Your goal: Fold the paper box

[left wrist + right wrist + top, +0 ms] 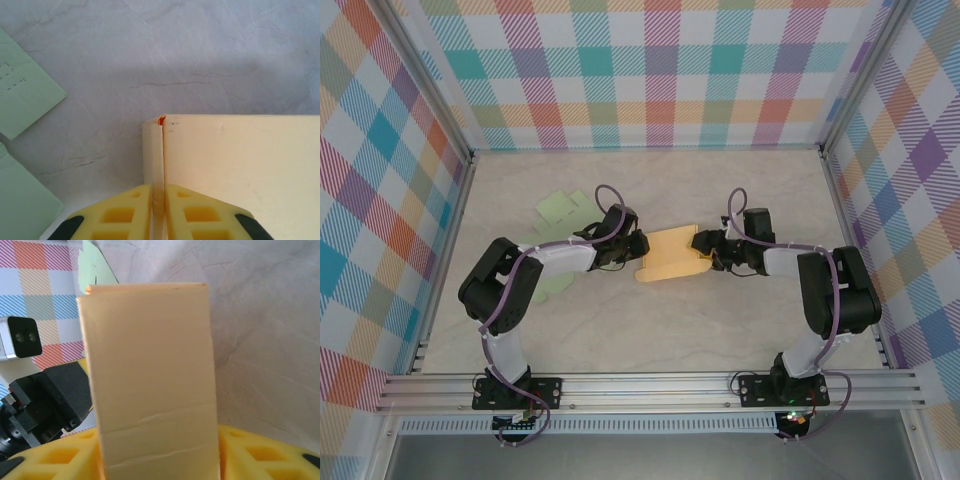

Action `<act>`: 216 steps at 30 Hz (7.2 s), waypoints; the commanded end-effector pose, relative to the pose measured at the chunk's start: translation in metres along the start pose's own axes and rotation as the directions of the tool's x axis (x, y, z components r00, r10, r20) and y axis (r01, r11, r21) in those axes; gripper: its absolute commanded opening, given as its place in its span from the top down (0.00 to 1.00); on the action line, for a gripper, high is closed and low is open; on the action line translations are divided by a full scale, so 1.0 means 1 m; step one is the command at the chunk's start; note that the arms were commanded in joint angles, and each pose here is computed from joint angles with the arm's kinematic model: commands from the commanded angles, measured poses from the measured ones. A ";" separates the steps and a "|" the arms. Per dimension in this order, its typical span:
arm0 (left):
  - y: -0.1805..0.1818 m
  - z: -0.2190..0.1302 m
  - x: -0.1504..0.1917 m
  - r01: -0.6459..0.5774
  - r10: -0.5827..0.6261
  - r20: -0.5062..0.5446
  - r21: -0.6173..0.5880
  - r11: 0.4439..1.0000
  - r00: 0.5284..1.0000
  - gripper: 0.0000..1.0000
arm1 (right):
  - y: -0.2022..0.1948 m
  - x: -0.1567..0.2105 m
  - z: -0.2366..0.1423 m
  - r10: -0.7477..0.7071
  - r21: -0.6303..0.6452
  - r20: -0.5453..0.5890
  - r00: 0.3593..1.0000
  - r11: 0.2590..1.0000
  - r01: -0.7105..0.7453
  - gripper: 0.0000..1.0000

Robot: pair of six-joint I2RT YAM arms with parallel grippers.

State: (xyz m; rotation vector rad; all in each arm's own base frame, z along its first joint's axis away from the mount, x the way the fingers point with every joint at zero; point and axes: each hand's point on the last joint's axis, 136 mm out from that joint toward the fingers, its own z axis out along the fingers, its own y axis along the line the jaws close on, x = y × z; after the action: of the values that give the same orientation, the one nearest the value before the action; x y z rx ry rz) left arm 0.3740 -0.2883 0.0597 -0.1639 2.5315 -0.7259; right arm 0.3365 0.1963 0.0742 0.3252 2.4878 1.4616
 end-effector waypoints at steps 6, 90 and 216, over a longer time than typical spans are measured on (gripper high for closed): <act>-0.011 -0.006 -0.003 -0.038 0.038 -0.013 0.043 0.998 0.999 0.71 | 0.005 0.002 -0.002 0.017 -0.056 -0.013 1.000 0.998 -0.018 0.57; -0.062 -0.105 0.078 -0.990 0.969 0.210 0.027 -0.137 -0.129 0.67 | 0.028 0.033 -0.071 0.289 -0.037 -0.102 0.952 0.955 -0.294 0.13; -0.049 -0.039 0.075 -0.921 0.959 -0.159 0.279 0.273 0.236 0.49 | 0.022 0.058 -0.094 -0.339 0.574 -0.102 0.935 0.748 0.333 0.74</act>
State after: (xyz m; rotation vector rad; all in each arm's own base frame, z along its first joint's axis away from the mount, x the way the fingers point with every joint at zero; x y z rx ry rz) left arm 0.2898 -0.3282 0.0852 1.5524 2.1550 -0.3562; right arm 0.2484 0.1432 0.1221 -0.0141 2.7800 0.5153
